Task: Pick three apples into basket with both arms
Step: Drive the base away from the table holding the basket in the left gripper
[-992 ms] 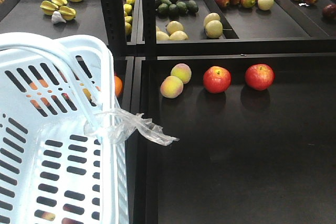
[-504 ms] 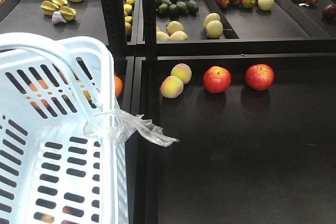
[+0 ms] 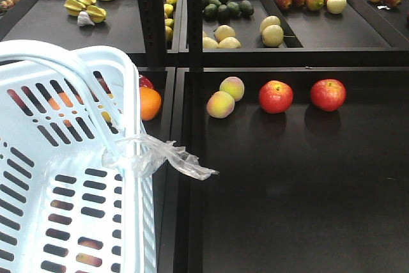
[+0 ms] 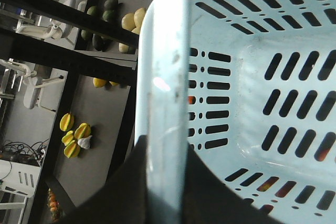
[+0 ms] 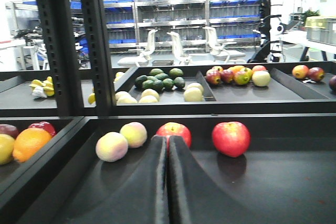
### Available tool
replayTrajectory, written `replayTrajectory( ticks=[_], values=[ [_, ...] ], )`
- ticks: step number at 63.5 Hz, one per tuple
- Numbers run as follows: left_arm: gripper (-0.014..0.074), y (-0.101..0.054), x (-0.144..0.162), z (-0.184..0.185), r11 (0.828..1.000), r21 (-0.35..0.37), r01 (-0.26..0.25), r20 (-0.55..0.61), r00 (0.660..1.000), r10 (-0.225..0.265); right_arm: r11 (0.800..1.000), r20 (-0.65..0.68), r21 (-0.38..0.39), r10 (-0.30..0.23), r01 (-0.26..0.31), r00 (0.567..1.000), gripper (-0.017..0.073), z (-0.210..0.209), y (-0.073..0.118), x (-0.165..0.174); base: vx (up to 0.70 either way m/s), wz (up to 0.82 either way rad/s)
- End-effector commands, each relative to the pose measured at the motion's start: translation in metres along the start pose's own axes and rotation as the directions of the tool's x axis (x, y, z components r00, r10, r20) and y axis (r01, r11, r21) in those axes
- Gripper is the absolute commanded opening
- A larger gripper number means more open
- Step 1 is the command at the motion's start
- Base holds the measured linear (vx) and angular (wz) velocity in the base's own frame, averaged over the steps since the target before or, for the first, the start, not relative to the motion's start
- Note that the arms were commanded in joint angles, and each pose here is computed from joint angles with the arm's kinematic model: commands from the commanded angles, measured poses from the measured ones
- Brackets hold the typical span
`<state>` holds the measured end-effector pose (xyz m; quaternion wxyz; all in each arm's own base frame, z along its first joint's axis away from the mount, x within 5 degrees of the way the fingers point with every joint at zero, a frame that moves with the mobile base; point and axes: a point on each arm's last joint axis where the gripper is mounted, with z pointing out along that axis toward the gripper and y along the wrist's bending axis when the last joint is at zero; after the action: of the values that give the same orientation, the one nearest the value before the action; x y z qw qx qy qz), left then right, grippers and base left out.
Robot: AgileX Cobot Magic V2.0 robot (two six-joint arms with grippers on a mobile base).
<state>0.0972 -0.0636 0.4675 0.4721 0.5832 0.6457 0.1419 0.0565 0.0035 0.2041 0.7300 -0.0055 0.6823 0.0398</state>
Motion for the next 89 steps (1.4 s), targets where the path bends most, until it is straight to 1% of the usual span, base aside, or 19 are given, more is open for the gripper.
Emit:
replayTrajectory(
  ticks=[1, 24, 89],
  values=[
    [-0.0008, 0.0110, -0.0055, -0.0080, 0.996, -0.088, 0.018, 0.072, 0.997, -0.012, 1.000, 0.069, -0.004, -0.006, 0.006, 0.998, -0.0009, -0.0007, 0.0003, -0.0023, -0.03, 0.14],
    [-0.0008, 0.0110, -0.0055, -0.0080, 0.996, -0.088, 0.018, 0.072, 0.997, -0.012, 1.000, 0.069, -0.004, -0.006, 0.006, 0.998, -0.0009, -0.0007, 0.0003, -0.0023, -0.03, 0.25],
    [-0.0008, 0.0110, -0.0055, -0.0080, 0.996, -0.088, 0.018, 0.072, 0.997, -0.012, 1.000, 0.069, -0.004, -0.006, 0.006, 0.998, -0.0009, -0.0007, 0.0003, -0.0023, -0.08, 0.43]
  ],
)
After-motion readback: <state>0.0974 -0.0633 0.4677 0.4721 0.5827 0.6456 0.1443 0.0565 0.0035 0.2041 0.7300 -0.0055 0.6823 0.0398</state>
